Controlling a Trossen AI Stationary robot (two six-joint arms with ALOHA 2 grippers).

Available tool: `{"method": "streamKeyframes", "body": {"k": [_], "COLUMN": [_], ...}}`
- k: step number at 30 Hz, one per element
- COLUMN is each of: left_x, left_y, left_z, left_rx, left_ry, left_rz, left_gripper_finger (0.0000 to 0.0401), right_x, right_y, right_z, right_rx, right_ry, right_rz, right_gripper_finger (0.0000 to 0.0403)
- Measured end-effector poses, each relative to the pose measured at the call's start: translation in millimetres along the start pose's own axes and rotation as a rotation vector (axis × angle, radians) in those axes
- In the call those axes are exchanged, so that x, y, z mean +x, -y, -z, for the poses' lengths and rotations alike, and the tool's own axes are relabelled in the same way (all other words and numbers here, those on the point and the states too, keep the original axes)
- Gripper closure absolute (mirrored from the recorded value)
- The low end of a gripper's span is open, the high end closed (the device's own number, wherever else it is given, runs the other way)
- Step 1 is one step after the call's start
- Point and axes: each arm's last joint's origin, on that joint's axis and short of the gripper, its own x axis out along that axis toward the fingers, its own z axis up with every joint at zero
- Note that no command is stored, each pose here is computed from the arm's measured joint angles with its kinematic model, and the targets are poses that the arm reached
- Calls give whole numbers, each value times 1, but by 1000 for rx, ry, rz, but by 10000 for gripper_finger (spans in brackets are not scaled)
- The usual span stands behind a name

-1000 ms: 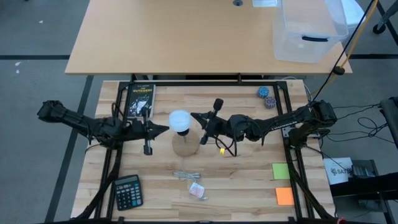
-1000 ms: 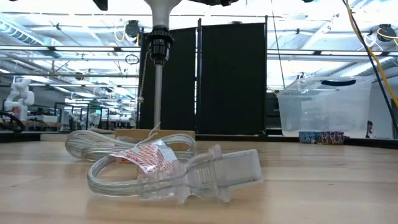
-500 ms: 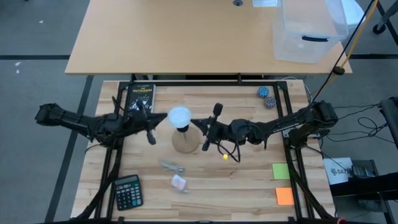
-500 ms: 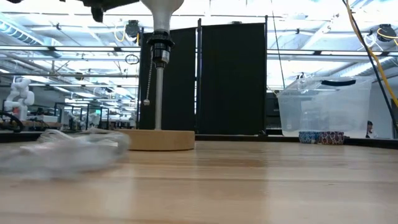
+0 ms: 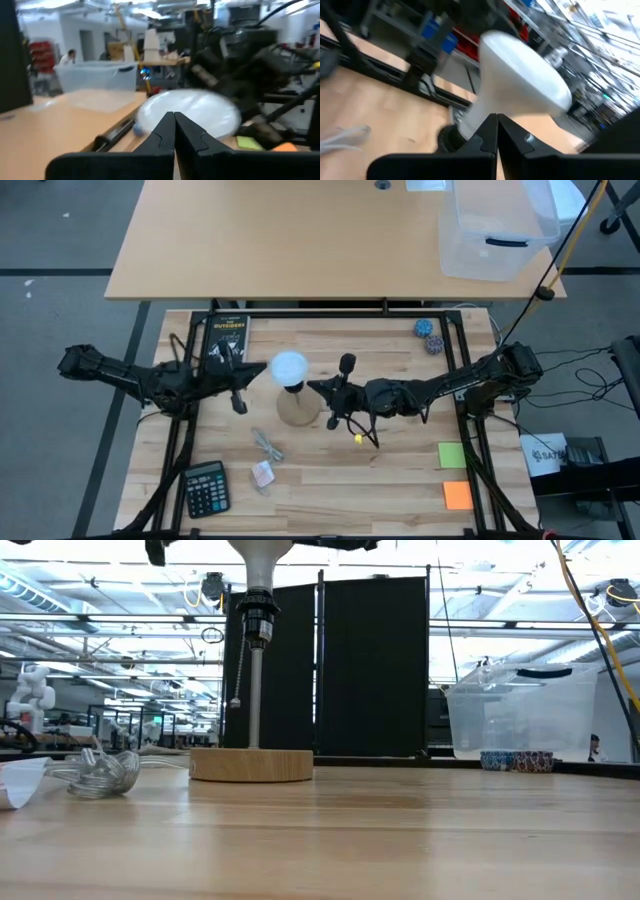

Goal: Screw lightbulb
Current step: Insert the lightbulb into the lamp socket

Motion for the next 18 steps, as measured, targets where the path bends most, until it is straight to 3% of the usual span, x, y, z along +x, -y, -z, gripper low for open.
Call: {"method": "streamKeyframes", "body": {"k": [12,18], "left_x": [-7,0], "left_y": [18,19], "left_z": [-2,3], "left_rx": [46,62], "left_ry": [25,2], "left_rz": [123,96], "left_gripper_finger": [401,401], "right_x": [13,15], "right_y": [32,38], "right_z": [7,8], "right_rx": [77,80], "right_ry": [17,44], "right_rz": [165,168], "right_gripper_finger": [403,403]}}
